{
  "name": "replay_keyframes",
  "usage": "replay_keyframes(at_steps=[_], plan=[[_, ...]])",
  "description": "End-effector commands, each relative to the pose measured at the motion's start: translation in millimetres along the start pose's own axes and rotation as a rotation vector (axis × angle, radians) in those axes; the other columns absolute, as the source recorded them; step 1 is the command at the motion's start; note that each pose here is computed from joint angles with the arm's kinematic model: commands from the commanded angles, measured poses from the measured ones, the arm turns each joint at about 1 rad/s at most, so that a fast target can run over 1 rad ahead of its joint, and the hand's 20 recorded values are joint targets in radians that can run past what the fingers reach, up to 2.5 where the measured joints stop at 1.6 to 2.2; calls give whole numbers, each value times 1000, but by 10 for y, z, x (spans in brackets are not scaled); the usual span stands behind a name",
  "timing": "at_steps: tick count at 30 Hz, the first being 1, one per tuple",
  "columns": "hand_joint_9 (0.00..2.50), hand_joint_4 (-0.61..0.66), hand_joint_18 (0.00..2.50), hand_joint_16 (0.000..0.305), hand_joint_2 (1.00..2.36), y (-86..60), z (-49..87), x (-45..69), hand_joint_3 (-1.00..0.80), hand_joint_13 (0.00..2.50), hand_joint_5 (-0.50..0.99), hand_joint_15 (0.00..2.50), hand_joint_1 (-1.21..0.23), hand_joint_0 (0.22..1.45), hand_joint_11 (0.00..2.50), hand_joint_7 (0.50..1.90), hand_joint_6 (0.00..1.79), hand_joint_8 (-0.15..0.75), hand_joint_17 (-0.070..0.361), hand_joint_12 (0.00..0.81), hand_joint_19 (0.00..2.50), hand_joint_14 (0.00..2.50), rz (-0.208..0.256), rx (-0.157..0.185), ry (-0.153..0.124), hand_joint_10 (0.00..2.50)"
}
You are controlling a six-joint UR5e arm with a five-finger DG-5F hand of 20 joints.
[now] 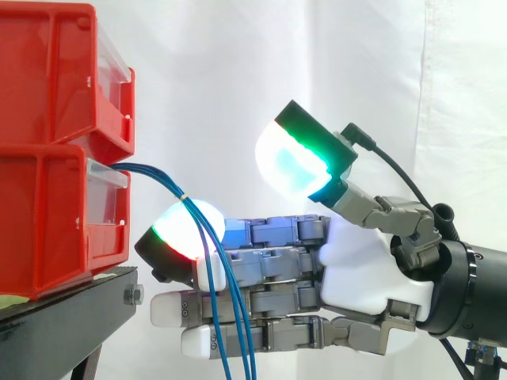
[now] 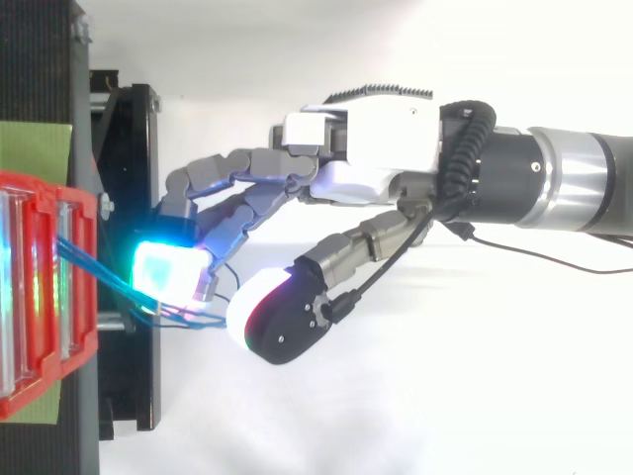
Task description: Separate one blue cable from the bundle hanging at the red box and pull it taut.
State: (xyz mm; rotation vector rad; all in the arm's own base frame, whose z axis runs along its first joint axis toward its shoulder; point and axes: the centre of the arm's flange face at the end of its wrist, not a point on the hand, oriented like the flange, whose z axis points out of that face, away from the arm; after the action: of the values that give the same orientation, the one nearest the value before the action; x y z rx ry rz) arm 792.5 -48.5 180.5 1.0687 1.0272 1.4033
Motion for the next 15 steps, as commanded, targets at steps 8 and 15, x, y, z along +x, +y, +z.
replay_keyframes(at_steps=[8,15], plan=[[713,219,462,33,1004,-70,-17,-25,-457,615,-152,324,-679,575,544,1171,502,284,75,300,292,12,-8,8,-3,14],[714,227,460,34,1003,-178,-26,-66,-458,614,-151,323,-654,569,530,1161,502,288,76,302,298,12,9,6,-6,16]])
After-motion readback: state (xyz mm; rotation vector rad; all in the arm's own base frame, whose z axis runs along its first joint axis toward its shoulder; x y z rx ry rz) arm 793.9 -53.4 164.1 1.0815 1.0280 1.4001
